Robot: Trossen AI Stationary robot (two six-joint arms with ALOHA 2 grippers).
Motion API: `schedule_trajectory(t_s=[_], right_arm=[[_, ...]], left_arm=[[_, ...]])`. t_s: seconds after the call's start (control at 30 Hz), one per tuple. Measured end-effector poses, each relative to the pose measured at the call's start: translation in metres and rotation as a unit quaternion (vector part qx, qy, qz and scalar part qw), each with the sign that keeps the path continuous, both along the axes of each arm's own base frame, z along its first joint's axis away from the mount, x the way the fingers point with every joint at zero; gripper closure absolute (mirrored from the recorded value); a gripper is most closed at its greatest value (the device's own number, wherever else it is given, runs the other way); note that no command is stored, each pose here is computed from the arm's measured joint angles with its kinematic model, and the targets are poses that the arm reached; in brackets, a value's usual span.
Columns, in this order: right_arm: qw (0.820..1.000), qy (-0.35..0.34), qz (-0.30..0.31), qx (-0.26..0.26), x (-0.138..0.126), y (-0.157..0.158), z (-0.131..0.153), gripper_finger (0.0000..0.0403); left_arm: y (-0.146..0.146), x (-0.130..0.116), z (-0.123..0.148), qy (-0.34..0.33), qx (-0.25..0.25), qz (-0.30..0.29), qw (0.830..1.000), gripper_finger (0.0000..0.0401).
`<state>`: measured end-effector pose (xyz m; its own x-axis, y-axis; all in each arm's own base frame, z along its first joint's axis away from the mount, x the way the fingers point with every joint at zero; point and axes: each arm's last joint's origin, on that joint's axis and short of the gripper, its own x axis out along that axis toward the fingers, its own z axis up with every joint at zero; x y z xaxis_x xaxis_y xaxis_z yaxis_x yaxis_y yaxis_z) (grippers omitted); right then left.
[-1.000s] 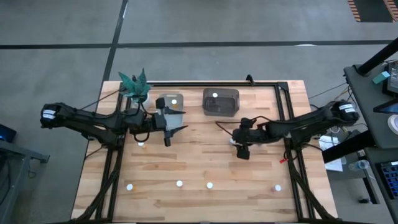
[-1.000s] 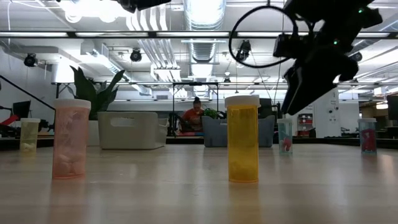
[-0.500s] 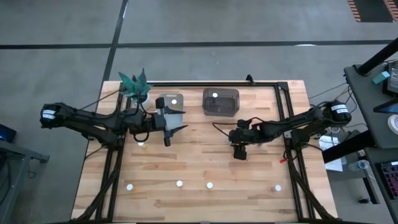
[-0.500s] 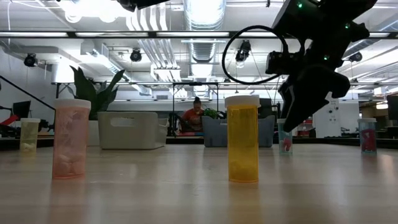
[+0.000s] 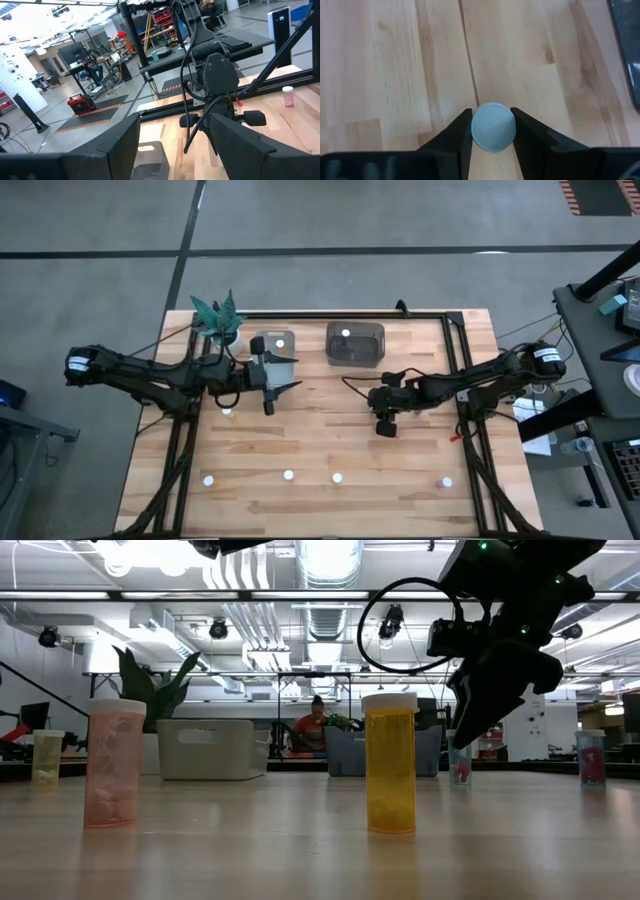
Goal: Pick and place medicine bottles into bin by pill shape (circle, oval)
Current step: Put the left blue capsule bottle into the black bin
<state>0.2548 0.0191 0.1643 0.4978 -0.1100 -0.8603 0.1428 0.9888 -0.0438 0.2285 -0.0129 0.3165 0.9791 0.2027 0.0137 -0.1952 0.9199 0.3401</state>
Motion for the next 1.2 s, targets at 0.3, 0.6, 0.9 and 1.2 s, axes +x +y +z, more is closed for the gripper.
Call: schedule_trajectory(t_s=[0.3,0.6,0.9,1.2], right_arm=[[0.999,-0.047,-0.003,-0.002,0.024,-0.006,0.042,0.0286],[0.994,-0.087,-0.016,-0.058,0.045,-0.056,0.095,0.0289],[0.994,-0.075,-0.052,-0.053,0.039,-0.138,0.092,0.0289],[0.995,-0.016,-0.087,-0.048,0.028,-0.201,0.046,0.029]], left_arm=[[0.0,0.0,0.0,0.0,-0.002,0.0,1.0,0.0175],[0.0,0.0,0.0,0.0,-0.001,0.0,1.0,0.0175],[0.0,0.0,0.0,0.0,-0.002,0.0,1.0,0.0175],[0.0,0.0,0.0,0.0,-0.001,0.0,1.0,0.0175]])
